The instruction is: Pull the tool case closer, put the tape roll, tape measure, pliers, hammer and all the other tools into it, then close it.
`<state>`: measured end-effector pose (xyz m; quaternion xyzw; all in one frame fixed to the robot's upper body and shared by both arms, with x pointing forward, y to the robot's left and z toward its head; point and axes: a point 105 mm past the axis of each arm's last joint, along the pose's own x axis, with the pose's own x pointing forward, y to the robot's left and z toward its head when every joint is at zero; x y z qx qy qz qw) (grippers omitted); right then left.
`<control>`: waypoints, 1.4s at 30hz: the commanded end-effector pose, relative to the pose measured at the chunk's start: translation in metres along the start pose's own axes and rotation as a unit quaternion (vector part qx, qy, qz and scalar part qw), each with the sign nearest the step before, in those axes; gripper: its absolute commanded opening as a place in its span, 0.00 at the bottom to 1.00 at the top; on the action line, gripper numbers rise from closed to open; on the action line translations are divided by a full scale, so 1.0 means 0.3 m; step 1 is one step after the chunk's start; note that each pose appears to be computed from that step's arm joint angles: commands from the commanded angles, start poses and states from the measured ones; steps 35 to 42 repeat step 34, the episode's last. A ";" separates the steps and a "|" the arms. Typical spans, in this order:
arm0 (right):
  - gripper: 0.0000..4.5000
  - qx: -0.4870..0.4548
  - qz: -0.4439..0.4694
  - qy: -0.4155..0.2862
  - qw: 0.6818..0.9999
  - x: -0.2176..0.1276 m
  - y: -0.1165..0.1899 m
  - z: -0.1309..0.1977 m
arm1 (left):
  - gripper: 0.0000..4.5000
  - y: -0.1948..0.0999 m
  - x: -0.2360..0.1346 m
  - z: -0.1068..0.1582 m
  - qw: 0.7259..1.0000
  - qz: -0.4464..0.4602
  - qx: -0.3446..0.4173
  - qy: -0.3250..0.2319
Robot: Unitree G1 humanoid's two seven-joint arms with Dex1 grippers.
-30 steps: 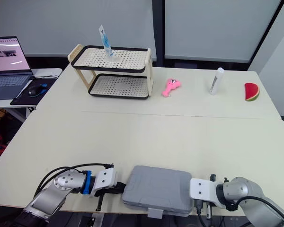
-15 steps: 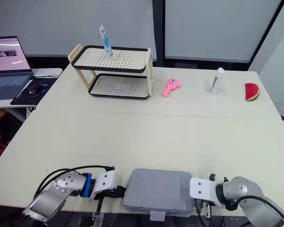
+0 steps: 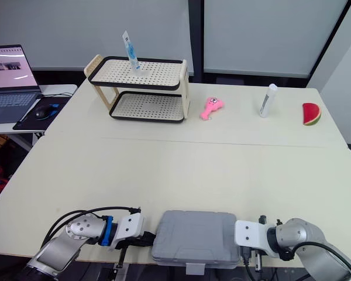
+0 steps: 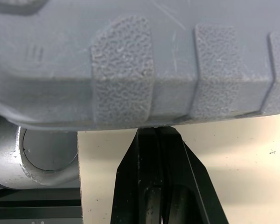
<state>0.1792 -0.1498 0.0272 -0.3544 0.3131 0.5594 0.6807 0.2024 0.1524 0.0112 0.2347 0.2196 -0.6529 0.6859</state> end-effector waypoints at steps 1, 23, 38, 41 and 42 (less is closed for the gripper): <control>0.00 0.002 -0.028 0.009 1.000 -0.064 -0.029 -0.011 | 0.00 0.030 -0.076 0.002 1.000 0.028 0.001 0.000; 0.00 -0.012 -0.100 -0.027 0.995 -0.394 -0.136 -0.110 | 0.00 0.203 -0.430 -0.060 0.962 0.262 -0.059 0.039; 0.00 -0.014 -0.101 -0.023 0.995 -0.395 -0.168 -0.144 | 0.00 0.198 -0.436 -0.080 0.960 0.269 -0.065 0.041; 0.00 -0.014 -0.101 -0.023 0.995 -0.395 -0.168 -0.144 | 0.00 0.198 -0.436 -0.080 0.960 0.269 -0.065 0.041; 0.00 -0.014 -0.101 -0.023 0.995 -0.395 -0.168 -0.144 | 0.00 0.198 -0.436 -0.080 0.960 0.269 -0.065 0.041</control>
